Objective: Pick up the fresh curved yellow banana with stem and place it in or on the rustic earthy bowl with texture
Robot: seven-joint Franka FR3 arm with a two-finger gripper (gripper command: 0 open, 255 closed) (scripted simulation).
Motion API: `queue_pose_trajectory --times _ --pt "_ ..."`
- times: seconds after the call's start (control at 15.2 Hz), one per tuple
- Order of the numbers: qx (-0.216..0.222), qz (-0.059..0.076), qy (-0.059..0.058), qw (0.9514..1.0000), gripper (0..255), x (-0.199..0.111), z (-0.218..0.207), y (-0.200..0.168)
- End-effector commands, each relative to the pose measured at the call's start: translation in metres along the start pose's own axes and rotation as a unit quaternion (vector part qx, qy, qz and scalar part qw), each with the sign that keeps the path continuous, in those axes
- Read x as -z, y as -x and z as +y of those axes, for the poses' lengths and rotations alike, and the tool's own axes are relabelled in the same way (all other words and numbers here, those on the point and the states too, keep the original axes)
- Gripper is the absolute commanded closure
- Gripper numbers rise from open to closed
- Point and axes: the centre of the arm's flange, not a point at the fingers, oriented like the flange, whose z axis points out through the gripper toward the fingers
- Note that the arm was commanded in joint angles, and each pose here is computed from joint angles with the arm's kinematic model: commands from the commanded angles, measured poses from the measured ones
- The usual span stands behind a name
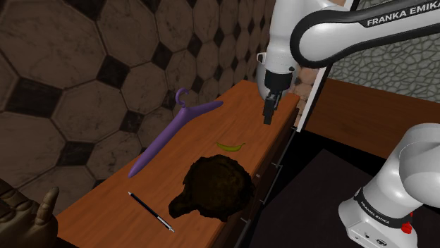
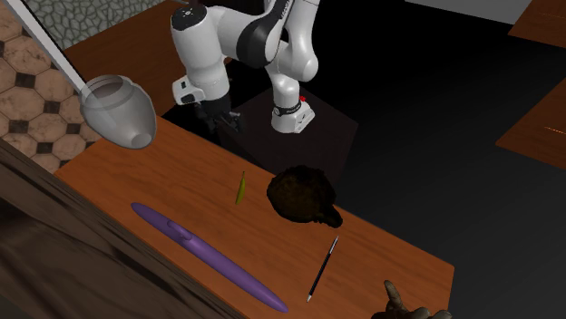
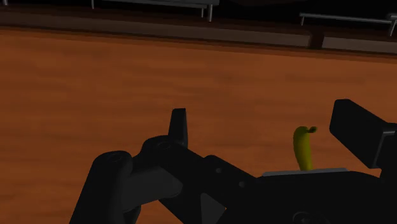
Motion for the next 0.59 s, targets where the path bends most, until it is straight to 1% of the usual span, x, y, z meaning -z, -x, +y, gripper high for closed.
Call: queue_pose_trajectory --times 0.0,0.26,0.53 --pt "0.018 0.006 0.0 0.9998 0 -0.011 -0.013 -0.015" --pt "0.054 0.016 -0.001 0.9984 0 -0.038 -0.041 -0.047" --pt "0.089 0.026 -0.002 0.9957 0 -0.064 -0.072 -0.078"
